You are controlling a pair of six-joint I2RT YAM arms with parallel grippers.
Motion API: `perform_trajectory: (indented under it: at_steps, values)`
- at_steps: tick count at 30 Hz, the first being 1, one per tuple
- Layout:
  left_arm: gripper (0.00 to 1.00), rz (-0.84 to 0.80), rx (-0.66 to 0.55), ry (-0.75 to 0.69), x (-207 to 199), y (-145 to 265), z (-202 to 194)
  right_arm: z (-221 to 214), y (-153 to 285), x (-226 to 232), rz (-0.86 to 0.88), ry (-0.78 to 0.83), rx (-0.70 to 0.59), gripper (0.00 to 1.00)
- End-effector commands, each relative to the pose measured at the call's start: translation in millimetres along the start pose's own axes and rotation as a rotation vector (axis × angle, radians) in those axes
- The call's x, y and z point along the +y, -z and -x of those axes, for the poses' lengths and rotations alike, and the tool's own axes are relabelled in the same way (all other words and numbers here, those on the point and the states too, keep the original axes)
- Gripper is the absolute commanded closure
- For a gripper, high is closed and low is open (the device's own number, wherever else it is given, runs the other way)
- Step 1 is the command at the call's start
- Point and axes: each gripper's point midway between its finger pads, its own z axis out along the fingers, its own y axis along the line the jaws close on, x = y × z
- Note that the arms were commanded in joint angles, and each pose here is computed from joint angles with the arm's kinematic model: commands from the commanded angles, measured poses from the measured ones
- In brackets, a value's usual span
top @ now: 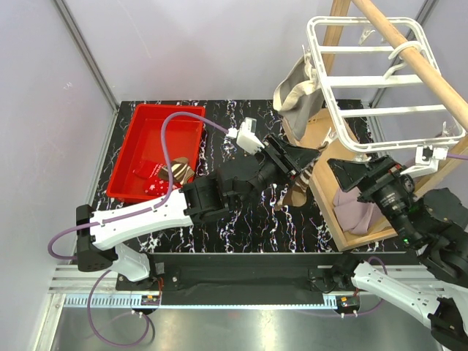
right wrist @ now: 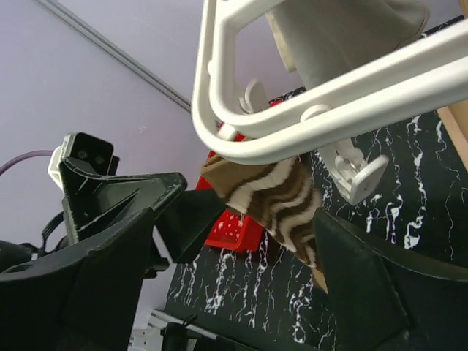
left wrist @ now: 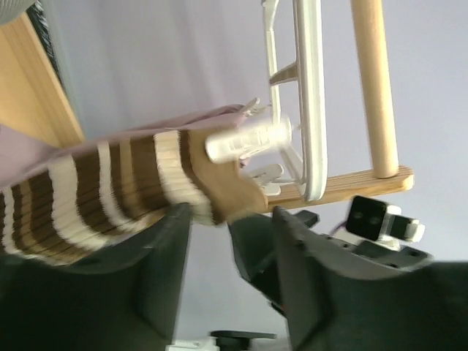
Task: Clip the socks to the hanger
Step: Clamp the sock onto the hanger, then open the clamp at the hanger.
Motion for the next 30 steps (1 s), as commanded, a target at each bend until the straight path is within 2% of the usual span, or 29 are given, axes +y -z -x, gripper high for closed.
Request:
perform_trajectory:
  at_steps: [1,3,4,7,8,10,11,15,17,18,19,21,25,30]
  values:
    - [0.42,-0.027,-0.072,-0.113,-10,1,18,8,21,10,0.055,0.063,0.050,0.02]
    - [0.36,-0.067,-0.073,-0.153,-14,3,18,11,34,16,0.092,0.108,0.087,0.00]
    - [0.35,-0.072,-0.044,-0.232,-2,3,10,9,37,17,0.099,0.125,0.107,0.00]
    - [0.34,-0.145,-0.034,-0.314,-6,13,9,2,53,24,0.155,0.189,0.198,0.00]
    - [0.34,-0.136,-0.011,-0.349,10,13,2,-4,57,29,0.192,0.212,0.238,0.00]
    - [0.33,-0.280,0.010,-0.413,-9,26,-3,-4,68,37,0.250,0.249,0.269,0.01]
    - [0.33,-0.304,0.037,-0.441,-1,29,-12,-6,74,43,0.293,0.257,0.290,0.01]
    - [0.35,-0.551,0.073,-0.558,-39,42,-28,10,83,43,0.302,0.299,0.238,0.05]
    - [0.38,-0.633,0.155,-0.687,-38,39,-52,17,79,34,0.253,0.327,0.205,0.10]
    - [0.39,-0.673,0.171,-0.732,-50,39,-56,19,78,31,0.236,0.337,0.200,0.11]
    - [0.43,-0.696,0.191,-0.832,-47,36,-65,20,76,29,0.222,0.348,0.192,0.13]
    - [0.46,-0.627,0.229,-0.942,-24,16,-76,19,73,27,0.214,0.361,0.191,0.18]
    - [0.45,-0.583,0.126,-1.201,-7,-9,-66,14,67,24,0.204,0.380,0.194,0.24]
    - [0.44,-0.502,0.071,-1.326,13,-36,-52,12,66,21,0.194,0.381,0.196,0.27]
